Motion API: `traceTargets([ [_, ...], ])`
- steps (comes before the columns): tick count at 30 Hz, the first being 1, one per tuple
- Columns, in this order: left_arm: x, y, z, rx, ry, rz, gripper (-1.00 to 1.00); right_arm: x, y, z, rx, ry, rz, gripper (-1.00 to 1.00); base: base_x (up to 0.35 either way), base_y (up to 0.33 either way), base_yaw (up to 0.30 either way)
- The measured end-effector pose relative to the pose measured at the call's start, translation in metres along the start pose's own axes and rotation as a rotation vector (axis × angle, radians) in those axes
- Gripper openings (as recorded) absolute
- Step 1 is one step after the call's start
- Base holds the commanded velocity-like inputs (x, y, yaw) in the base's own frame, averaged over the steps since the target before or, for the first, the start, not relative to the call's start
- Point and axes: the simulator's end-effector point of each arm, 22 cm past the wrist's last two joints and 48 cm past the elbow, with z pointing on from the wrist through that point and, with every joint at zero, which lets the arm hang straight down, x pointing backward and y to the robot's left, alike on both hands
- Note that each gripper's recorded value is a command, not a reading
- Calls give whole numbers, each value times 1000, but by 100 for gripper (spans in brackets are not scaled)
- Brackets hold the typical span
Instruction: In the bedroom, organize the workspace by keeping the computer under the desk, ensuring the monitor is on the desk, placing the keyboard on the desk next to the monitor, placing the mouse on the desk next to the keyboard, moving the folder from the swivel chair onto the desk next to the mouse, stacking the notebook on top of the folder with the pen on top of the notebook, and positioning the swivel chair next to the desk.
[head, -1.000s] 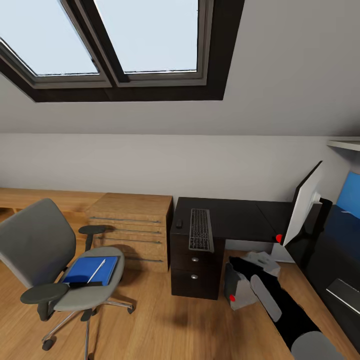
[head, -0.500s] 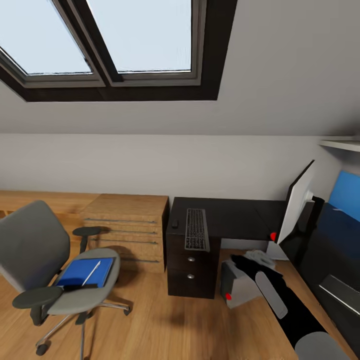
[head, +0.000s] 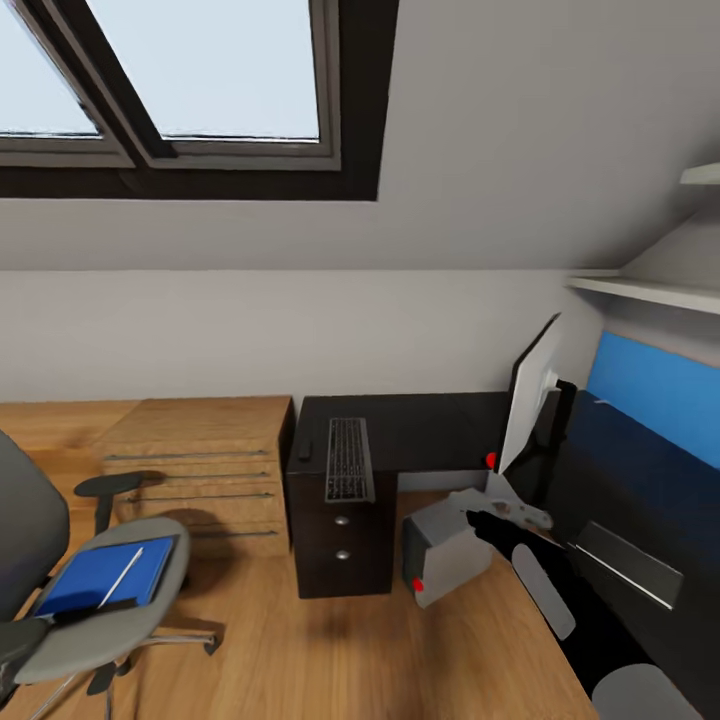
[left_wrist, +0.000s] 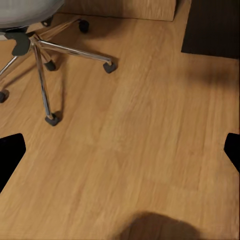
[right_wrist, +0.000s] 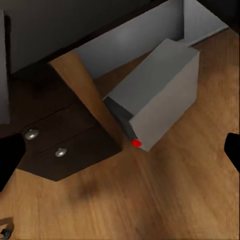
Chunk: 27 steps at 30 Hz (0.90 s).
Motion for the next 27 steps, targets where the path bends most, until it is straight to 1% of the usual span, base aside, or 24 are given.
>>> traceTargets([
  [2, 0, 0, 0, 0, 0, 0, 100, 0, -1, 0, 5, -3, -11, 100, 224, -234, -289],
  [4, 1, 0, 0, 0, 3, 1, 100, -2, -4, 1, 15, -9, -32, 100, 232, -244, -167],
  [9, 5, 2, 0, -4, 12, 6, 100, -2, -4, 1, 17, -11, -37, 100, 211, -222, -57],
  [20, 7, 3, 0, -6, 16, 8, 100, -1, -5, 2, 20, -10, -38, 100, 22, -23, -3],
  [25, 10, 4, 0, -7, 21, 12, 100, -2, -6, 2, 22, -11, -38, 100, 0, 0, -156],
  [27, 11, 4, 0, -7, 22, 13, 100, -4, -11, 2, 28, -13, -41, 100, 0, 0, -238],
])
